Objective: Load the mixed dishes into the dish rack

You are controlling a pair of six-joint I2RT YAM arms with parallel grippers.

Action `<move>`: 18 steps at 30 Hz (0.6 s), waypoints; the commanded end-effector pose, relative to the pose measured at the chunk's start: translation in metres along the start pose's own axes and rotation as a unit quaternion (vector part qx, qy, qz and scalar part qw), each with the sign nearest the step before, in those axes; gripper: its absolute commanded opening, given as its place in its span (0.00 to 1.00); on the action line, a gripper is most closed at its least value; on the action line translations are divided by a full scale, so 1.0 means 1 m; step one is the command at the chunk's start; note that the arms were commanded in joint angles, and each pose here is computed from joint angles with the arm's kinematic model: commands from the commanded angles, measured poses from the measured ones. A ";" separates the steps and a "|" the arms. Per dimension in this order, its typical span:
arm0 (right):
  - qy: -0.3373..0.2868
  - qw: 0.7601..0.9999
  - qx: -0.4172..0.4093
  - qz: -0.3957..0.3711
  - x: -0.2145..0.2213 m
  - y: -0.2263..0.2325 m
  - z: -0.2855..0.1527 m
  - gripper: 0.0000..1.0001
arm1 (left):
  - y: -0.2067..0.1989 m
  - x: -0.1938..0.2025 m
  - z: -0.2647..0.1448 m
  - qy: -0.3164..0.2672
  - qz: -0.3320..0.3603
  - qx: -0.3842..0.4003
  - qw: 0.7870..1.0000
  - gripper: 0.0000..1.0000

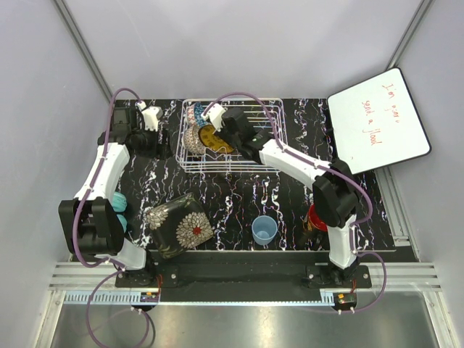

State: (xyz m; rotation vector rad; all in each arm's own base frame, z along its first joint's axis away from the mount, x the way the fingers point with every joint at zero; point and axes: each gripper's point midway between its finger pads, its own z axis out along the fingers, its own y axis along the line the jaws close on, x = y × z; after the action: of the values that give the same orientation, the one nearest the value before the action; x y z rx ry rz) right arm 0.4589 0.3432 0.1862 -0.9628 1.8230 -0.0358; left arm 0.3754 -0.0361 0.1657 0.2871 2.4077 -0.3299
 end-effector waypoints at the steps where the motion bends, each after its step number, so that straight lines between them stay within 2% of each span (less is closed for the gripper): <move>1: -0.034 0.999 0.006 0.012 -0.021 0.018 -0.005 0.00 | 0.003 -0.014 -0.004 -0.029 0.016 -0.005 0.999 0.78; 8: -0.041 0.999 0.012 0.013 -0.023 0.014 -0.011 0.00 | 0.004 -0.012 -0.003 -0.028 0.016 -0.008 0.999 0.78; 16: -0.008 0.999 -0.014 0.038 0.005 0.036 -0.002 0.00 | 0.007 -0.011 -0.004 -0.028 0.022 -0.016 0.999 0.78; 18: -0.006 0.999 -0.020 0.042 0.008 0.040 0.000 0.03 | 0.008 -0.011 -0.004 -0.028 0.023 -0.017 0.999 0.78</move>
State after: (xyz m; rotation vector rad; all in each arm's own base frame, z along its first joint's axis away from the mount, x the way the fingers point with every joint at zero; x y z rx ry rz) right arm 0.4410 0.3464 0.1538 -0.9653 1.8723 -0.0493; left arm 0.3762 -0.0339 0.1625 0.2933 2.4062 -0.3132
